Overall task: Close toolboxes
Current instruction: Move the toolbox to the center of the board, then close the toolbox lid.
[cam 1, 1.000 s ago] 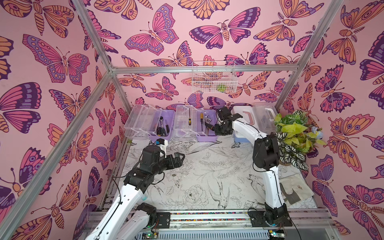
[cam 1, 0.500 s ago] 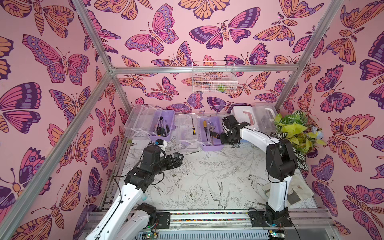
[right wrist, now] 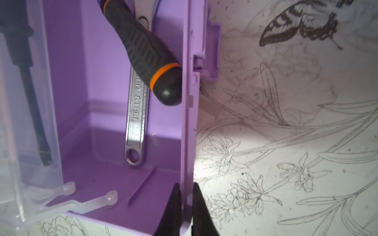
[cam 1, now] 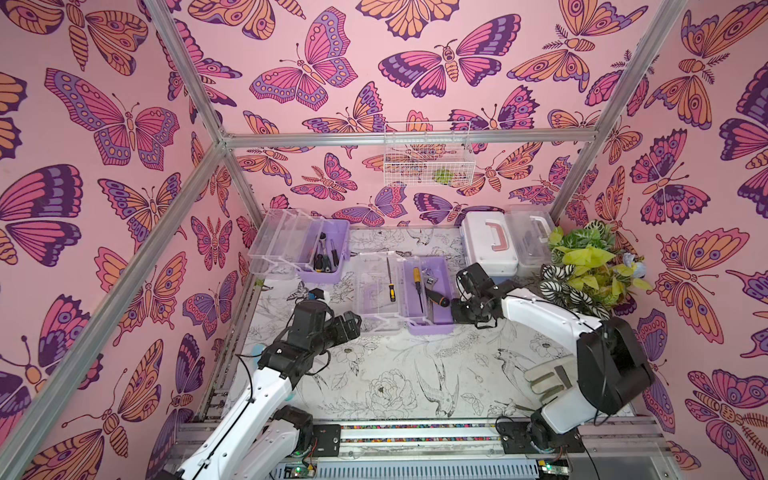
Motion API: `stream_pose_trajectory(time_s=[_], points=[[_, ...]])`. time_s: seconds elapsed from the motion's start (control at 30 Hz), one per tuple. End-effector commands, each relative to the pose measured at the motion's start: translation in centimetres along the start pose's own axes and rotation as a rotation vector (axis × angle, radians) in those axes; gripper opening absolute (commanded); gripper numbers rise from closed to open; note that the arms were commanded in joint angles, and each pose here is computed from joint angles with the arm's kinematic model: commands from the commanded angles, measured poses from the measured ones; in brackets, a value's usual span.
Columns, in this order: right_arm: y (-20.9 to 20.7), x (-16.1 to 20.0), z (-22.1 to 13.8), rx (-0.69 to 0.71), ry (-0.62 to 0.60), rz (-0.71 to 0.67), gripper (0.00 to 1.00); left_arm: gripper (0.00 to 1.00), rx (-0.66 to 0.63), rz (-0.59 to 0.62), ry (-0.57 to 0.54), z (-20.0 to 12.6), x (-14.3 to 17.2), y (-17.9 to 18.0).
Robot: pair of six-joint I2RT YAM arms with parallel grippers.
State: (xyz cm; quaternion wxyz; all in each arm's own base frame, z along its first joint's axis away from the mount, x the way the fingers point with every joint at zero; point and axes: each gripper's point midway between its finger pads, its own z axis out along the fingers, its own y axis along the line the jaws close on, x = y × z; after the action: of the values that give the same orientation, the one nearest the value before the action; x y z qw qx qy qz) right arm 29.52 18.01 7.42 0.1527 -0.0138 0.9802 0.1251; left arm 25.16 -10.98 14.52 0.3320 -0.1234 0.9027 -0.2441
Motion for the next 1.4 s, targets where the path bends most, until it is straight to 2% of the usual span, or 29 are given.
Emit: stream_pose_trajectory(time_s=[0.0, 0.13, 0.33, 0.4, 0.47, 0.7, 0.9, 1.17, 1.33, 1.37], points=[[-1.1, 5.5, 0.1, 0.021, 0.167, 0.035, 0.15, 0.84, -0.022, -0.041, -0.021, 0.5, 0.7, 1.2], [0.2, 4.7, -1.8, -0.044, 0.128, 0.015, 0.22, 0.78, -0.033, -0.061, 0.004, 1.5, 2.0, 2.2], [1.4, 2.0, -4.7, -0.086, -0.009, -0.028, 0.49, 0.68, -0.060, -0.033, 0.007, 2.6, 2.4, 3.1], [1.6, 1.2, -5.5, -0.091, -0.042, -0.044, 0.53, 0.63, -0.048, -0.024, 0.006, 3.2, 2.4, 3.1], [2.0, 0.6, -6.2, -0.104, -0.064, -0.061, 0.53, 0.57, -0.023, -0.022, 0.019, 3.9, 2.5, 2.6], [1.9, -1.1, -8.0, -0.128, -0.230, -0.058, 0.50, 0.52, -0.015, -0.007, 0.063, 6.1, 2.4, 2.4], [1.0, -0.5, -8.8, -0.100, -0.243, -0.044, 0.48, 0.42, -0.014, -0.003, 0.076, 8.1, 1.9, 2.8], [-0.2, -0.3, -8.1, -0.054, -0.227, -0.023, 0.43, 0.17, -0.007, 0.002, 0.129, 9.3, 2.4, 2.7], [-0.9, -0.6, -7.3, -0.033, -0.210, -0.008, 0.41, 0.00, -0.013, 0.038, 0.133, 8.0, 2.2, 2.5], [-0.8, -0.7, -7.2, -0.045, -0.205, 0.001, 0.41, 0.00, -0.014, 0.050, 0.141, 7.6, 2.2, 2.3]])
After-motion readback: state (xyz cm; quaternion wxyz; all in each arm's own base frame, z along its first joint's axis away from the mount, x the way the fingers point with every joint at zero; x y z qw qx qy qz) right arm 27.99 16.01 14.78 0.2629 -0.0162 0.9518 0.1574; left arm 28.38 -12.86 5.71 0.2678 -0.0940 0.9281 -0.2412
